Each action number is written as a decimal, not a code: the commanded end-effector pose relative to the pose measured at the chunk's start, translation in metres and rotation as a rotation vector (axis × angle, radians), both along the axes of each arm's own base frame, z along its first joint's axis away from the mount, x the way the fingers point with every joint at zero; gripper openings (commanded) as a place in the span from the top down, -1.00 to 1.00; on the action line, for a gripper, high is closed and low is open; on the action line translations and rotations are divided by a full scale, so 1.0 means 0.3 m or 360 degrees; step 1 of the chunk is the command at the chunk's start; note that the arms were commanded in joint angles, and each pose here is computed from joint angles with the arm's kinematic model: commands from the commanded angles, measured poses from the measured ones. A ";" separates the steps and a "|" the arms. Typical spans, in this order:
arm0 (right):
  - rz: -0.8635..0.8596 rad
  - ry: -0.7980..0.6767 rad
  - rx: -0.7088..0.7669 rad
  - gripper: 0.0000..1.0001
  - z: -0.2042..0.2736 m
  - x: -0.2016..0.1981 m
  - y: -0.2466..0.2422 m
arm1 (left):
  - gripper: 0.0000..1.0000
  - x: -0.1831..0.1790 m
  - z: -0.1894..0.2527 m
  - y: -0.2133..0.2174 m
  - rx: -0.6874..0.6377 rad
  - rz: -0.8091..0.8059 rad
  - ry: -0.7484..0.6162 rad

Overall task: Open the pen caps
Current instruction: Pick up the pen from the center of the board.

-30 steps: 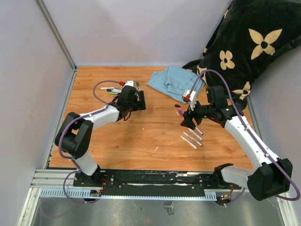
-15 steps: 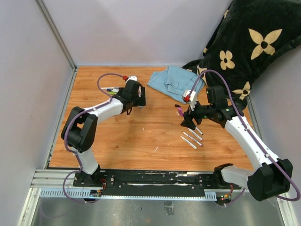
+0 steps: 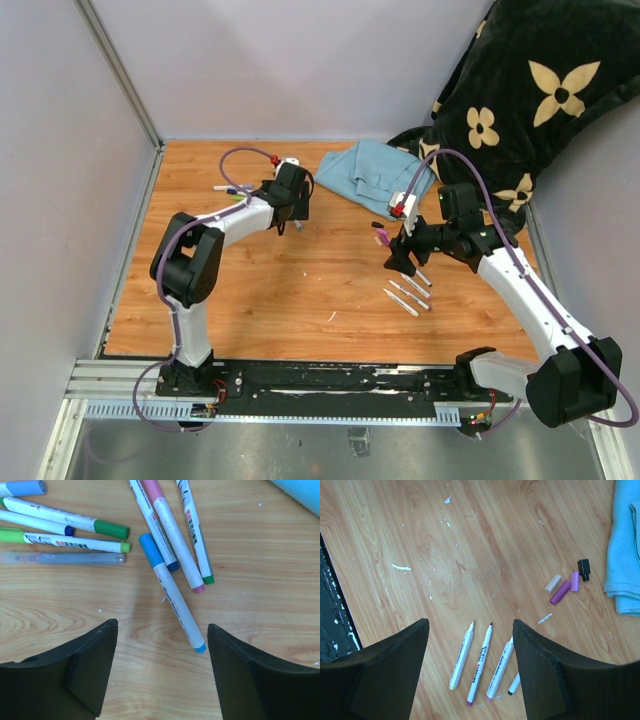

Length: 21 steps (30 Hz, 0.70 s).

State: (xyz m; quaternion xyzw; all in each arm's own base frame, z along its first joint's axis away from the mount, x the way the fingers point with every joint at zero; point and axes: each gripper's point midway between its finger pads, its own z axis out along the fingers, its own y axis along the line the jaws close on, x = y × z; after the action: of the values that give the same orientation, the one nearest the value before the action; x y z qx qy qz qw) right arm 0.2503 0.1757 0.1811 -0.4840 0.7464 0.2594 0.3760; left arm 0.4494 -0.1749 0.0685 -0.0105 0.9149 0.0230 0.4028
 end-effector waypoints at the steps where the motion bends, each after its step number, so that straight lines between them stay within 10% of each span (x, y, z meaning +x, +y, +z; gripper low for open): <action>1: -0.0040 -0.0030 -0.0007 -0.38 0.001 0.015 -0.027 | -0.41 0.045 0.006 0.016 0.0039 0.0043 -0.0006; 21: -0.0053 -0.0035 -0.0025 -0.39 -0.005 0.020 -0.036 | 0.60 0.037 -0.126 -0.013 0.0001 -0.0007 0.0163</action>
State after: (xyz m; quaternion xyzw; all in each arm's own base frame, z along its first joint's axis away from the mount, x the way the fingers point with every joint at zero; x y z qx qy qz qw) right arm 0.2514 0.1743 0.1803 -0.4834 0.7484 0.2547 0.3761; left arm 0.4659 -0.1798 0.0319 -0.0042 0.9316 0.0361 0.3617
